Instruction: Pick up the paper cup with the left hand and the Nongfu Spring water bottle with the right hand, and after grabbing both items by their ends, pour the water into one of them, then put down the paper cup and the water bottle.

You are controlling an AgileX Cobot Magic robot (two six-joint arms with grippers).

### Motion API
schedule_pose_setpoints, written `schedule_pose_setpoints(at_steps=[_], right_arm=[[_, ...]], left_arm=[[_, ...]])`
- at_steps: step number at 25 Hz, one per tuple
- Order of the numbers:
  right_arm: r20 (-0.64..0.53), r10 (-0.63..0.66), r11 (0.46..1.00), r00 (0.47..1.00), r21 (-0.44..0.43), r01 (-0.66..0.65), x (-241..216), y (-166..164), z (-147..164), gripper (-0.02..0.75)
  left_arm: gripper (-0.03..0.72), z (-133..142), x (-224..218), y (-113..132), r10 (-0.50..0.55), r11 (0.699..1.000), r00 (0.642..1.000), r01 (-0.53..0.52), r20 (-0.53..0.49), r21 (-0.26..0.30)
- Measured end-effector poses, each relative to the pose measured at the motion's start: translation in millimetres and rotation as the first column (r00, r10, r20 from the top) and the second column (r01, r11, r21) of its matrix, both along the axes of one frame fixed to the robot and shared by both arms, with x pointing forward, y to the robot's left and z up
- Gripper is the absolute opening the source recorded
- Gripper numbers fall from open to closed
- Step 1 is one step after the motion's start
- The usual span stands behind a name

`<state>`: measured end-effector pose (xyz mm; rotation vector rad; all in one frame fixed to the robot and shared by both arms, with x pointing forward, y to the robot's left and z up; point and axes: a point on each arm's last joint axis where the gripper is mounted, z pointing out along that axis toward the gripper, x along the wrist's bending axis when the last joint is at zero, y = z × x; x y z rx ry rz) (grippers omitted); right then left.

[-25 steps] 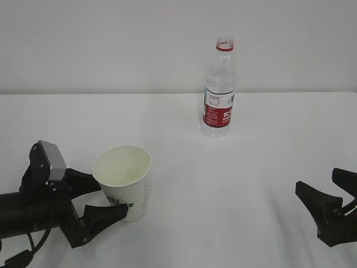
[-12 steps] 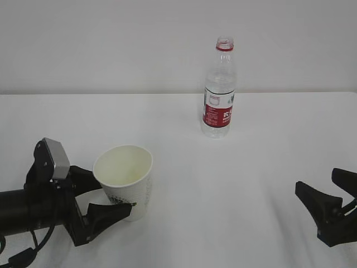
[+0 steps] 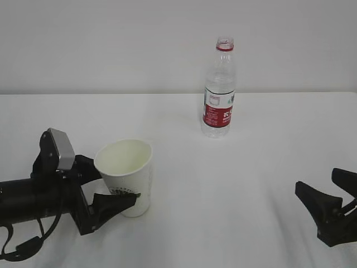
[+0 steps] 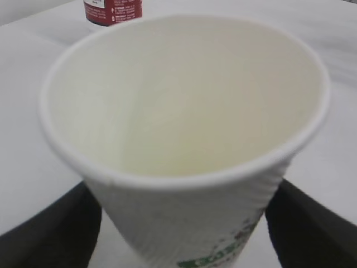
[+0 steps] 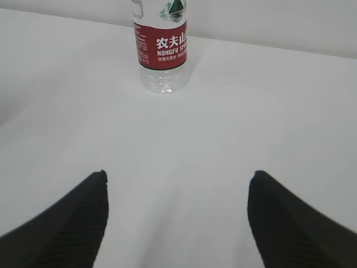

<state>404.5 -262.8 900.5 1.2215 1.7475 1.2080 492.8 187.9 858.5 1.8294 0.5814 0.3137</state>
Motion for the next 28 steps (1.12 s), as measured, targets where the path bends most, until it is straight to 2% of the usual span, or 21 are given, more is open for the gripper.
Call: schedule_pose_setpoints(at_steps=[6, 13, 19, 25, 28], right_arm=[[0.002, 0.0, 1.0, 1.0, 0.001, 0.0, 0.0, 0.0, 0.1, 0.587], [0.002, 0.0, 1.0, 1.0, 0.001, 0.0, 0.0, 0.0, 0.1, 0.587], [0.002, 0.0, 1.0, 1.0, 0.001, 0.0, 0.0, 0.0, 0.1, 0.587], [0.002, 0.002, 1.0, 1.0, 0.0, -0.002, 0.0, 0.1, 0.1, 0.587], [0.002, 0.002, 1.0, 1.0, 0.0, -0.002, 0.0, 0.1, 0.1, 0.587]], left_arm=[[0.687, -0.3, -1.6, -4.7, -0.027, 1.0, 1.0, 0.027, 0.002, 0.001], [0.686, 5.0, 6.1, -15.2, -0.08, 0.997, 0.996, 0.08, 0.049, -0.001], [0.685, 3.8, 6.7, -24.6, -0.121, 0.992, 0.991, 0.12, 0.051, 0.038], [0.675, 3.8, 7.0, -24.7, -0.121, 0.992, 0.991, 0.12, 0.051, 0.039], [0.646, 3.8, 7.0, -24.7, -0.121, 0.992, 0.991, 0.12, 0.051, 0.039]])
